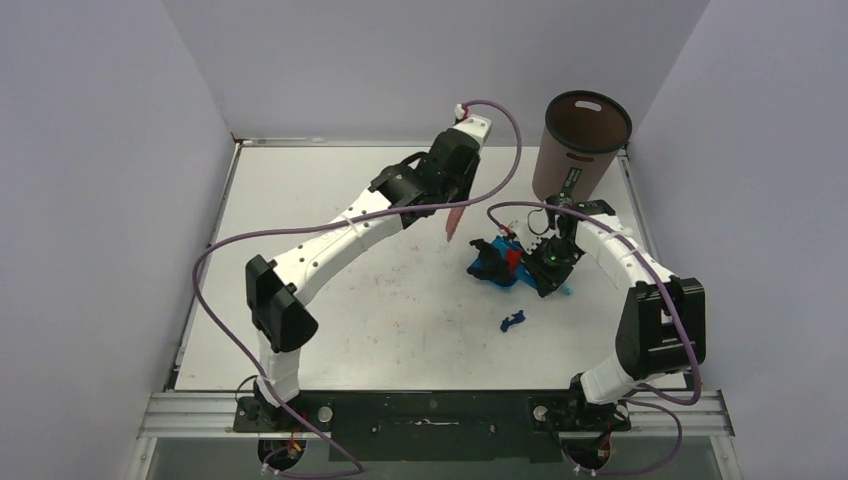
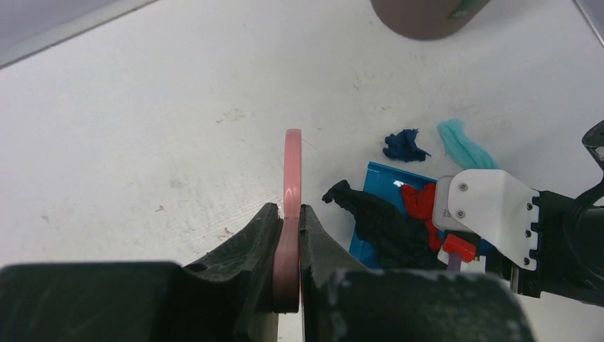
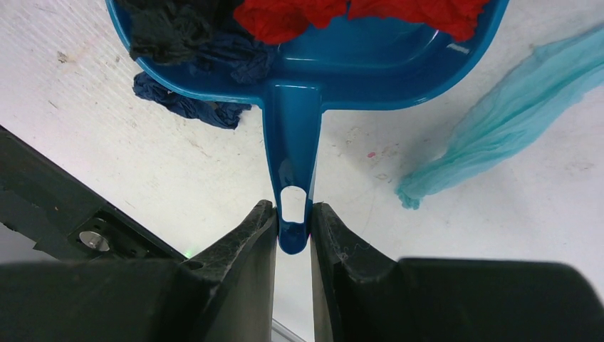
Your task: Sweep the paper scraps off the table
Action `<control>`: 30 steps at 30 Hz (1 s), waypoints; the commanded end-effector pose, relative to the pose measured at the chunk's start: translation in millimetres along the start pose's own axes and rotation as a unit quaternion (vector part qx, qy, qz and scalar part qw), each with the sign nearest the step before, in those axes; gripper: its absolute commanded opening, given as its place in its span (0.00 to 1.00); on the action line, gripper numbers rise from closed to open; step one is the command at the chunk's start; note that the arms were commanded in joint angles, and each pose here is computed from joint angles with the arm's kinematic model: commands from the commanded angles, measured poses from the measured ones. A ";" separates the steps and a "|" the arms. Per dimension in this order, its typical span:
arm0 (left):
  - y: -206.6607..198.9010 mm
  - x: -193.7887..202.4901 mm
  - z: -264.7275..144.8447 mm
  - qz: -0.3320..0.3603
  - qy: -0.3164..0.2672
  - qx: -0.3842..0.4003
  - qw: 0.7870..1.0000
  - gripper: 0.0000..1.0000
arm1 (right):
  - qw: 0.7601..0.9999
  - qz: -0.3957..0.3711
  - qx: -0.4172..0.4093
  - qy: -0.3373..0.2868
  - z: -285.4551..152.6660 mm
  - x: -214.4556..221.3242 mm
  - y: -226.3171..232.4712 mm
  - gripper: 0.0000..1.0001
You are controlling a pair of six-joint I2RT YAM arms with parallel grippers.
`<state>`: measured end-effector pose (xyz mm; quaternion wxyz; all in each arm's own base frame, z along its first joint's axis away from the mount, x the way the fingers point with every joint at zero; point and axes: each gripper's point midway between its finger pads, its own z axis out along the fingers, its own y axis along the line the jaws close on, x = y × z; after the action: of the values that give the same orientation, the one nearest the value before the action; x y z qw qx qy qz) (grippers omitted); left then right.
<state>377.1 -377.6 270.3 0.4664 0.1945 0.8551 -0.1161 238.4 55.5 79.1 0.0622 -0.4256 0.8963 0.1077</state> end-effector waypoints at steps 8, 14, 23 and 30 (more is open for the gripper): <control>98.9 -28.2 -90.8 -0.052 -0.074 -0.090 0.992 0.00 | 0.995 -0.033 0.045 -0.079 -69.2 -51.4 -13.1 0.05; 144.1 18.2 -111.4 -0.072 -0.068 -0.141 0.985 0.00 | 0.992 -0.029 0.048 -0.114 -94.4 -77.9 -22.1 0.05; 159.1 74.8 -114.5 -0.072 -0.015 -0.145 0.987 0.00 | 0.984 -0.009 0.078 -0.161 -129.8 -113.7 -42.7 0.05; 156.8 90.8 -112.0 -0.067 0.006 -0.137 0.988 0.00 | 0.970 0.030 0.118 -0.210 -169.4 -131.5 -75.7 0.05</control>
<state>319.5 -171.3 233.8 0.4503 0.0836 0.8890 0.0006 357.0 72.9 227.7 0.2461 -0.3875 0.8836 0.0927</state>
